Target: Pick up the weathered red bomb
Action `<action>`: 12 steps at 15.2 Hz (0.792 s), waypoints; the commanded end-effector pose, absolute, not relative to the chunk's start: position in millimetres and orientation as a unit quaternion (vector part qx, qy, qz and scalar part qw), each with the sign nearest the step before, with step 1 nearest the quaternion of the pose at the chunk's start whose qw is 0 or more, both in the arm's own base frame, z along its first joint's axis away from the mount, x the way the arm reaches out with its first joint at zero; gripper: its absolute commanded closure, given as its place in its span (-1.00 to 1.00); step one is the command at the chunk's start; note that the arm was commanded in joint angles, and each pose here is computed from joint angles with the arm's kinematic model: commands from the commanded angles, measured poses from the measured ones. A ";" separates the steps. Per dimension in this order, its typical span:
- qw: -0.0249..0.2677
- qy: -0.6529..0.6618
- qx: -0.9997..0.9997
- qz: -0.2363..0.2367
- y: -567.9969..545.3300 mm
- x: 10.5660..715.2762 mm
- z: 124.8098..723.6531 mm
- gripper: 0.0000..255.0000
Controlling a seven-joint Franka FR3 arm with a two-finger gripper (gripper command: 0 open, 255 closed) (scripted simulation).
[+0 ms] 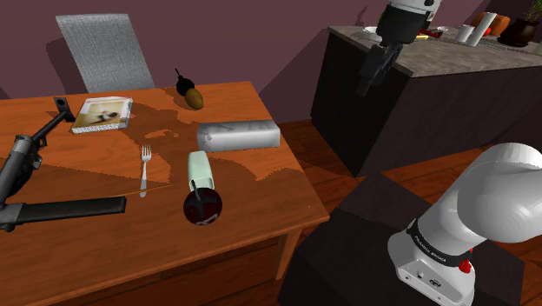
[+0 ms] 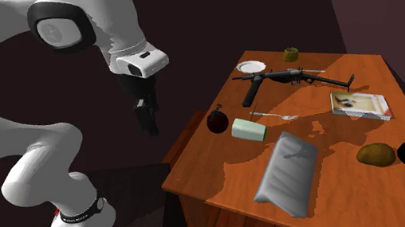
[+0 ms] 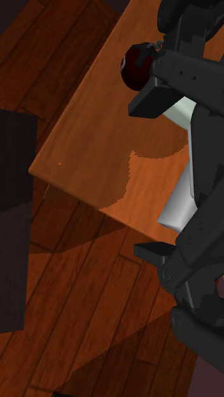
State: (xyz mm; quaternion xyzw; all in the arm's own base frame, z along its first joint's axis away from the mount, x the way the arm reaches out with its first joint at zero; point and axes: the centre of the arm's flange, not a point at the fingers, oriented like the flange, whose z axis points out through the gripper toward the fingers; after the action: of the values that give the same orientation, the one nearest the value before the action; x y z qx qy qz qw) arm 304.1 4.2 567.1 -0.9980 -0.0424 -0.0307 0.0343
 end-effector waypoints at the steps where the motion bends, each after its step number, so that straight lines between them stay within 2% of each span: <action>1: 0.034 -0.042 -0.998 -0.031 4.2 304.1 567.1 -1.00; 12: 0.018 0.009 -1.000 -0.006 134.2 359.7 510.9 -1.00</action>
State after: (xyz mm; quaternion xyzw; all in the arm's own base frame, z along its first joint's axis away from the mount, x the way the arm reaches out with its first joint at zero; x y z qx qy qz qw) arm 356.0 120.7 518.4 -0.9998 0.0031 -0.0082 0.0190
